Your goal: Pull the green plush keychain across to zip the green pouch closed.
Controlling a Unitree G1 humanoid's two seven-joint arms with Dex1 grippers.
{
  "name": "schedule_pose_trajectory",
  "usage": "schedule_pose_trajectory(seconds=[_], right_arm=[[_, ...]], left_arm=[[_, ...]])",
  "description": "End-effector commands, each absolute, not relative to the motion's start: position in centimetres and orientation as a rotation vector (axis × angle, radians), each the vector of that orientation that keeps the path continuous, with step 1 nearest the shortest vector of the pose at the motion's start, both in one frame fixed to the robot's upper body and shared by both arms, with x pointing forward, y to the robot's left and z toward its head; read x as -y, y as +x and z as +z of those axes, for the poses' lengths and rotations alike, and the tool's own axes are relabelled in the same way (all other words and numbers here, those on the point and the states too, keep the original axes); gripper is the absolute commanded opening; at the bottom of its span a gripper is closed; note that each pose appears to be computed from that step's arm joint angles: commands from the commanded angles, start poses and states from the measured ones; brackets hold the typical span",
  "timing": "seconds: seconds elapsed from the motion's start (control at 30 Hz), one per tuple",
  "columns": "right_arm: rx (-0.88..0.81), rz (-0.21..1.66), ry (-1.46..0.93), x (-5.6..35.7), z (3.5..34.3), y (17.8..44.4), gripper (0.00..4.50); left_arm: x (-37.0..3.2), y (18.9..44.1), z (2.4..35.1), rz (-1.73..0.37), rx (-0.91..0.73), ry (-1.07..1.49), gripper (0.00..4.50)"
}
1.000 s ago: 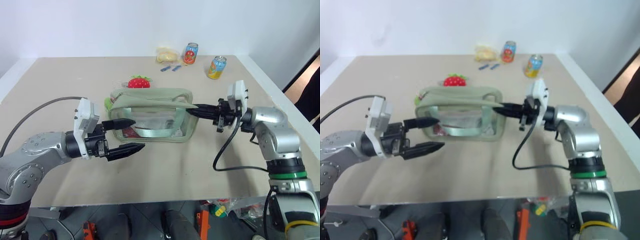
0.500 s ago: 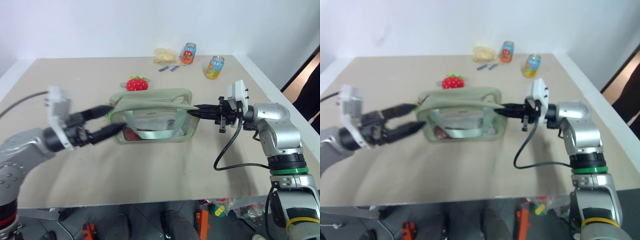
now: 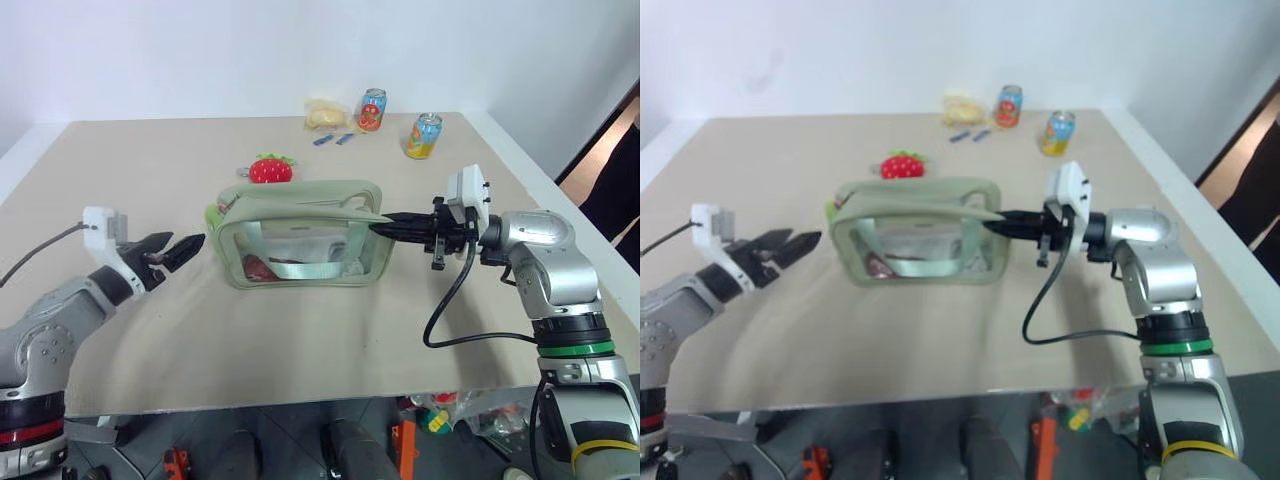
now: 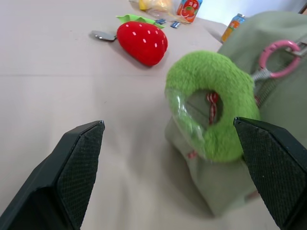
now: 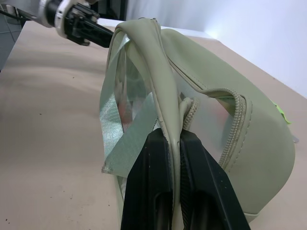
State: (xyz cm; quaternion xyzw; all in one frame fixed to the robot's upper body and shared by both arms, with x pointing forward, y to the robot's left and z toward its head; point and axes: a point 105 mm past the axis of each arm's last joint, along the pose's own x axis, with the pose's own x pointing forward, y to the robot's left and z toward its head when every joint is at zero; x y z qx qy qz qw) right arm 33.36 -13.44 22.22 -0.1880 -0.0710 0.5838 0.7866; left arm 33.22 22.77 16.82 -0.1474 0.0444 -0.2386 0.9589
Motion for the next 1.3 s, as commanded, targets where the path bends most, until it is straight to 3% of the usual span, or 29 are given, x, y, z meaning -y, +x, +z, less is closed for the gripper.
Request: schedule_pose_trajectory(seconds=[0.03, 0.47, 0.57, 0.93, 1.13, 1.3], right_arm=[[0.197, 1.281, -0.452, 12.6, 23.3, 32.9, 0.03], [0.187, 1.264, -0.462, 12.9, 23.1, 32.9, 0.03], [0.177, 1.260, -0.471, 13.1, 23.0, 33.0, 0.00], [0.171, 1.243, -0.484, 13.5, 22.9, 33.1, 0.00], [0.172, 1.240, -0.483, 13.5, 22.8, 33.1, 0.00], [0.174, 1.235, -0.484, 13.7, 22.9, 33.1, 0.00]], left_arm=[[-22.3, 33.9, 17.0, -0.525, -0.069, -0.320, 4.50], [-22.0, 36.2, 16.2, -0.611, -0.083, -0.467, 4.50], [-21.7, 36.5, 16.4, -0.631, -0.076, -0.481, 3.68], [-20.5, 36.9, 16.4, -0.685, -0.074, -0.486, 0.02], [-20.3, 36.6, 18.6, -0.718, -0.013, -0.443, 0.02], [-19.4, 35.0, 24.2, -0.805, 0.100, -0.354, 0.02]])
